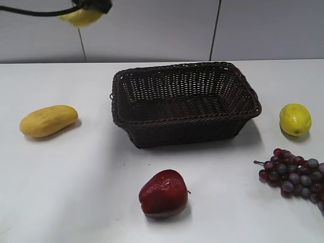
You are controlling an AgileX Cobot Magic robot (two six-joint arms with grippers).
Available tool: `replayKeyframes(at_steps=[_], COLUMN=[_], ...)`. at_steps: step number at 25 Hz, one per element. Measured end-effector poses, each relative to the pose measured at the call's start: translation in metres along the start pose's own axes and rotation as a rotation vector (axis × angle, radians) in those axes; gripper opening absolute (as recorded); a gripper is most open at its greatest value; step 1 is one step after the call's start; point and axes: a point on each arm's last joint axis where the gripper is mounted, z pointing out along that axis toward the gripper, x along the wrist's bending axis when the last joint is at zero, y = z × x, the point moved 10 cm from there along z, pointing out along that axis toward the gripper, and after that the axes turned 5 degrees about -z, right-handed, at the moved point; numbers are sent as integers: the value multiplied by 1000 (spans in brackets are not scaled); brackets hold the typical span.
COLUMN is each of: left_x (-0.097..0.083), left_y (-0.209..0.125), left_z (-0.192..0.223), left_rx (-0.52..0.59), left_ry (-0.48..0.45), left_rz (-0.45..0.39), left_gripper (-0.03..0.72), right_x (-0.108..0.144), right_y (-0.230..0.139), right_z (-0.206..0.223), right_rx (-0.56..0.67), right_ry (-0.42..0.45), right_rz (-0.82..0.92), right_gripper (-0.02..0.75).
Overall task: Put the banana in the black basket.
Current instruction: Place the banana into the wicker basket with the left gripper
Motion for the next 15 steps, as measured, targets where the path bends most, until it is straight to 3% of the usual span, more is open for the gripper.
replayKeyframes(at_steps=[5,8,11,15], left_x=[-50,-76,-93,-104], left_y=[13,2,-23,-69], left_z=[46,80,108,130], left_rx=[-109,-122,-64,94], left_ry=[-41,-62,-90,-133], left_rz=[63,94,109,121], left_gripper=[314,314,314,314], right_x=[0,0,0,0], right_y=[0,0,0,0], right_z=[0,0,0,0], right_rx=[0,0,0,0], right_ry=[0,0,0,0], right_rz=[0,0,0,0], right_gripper=[505,505,505,505])
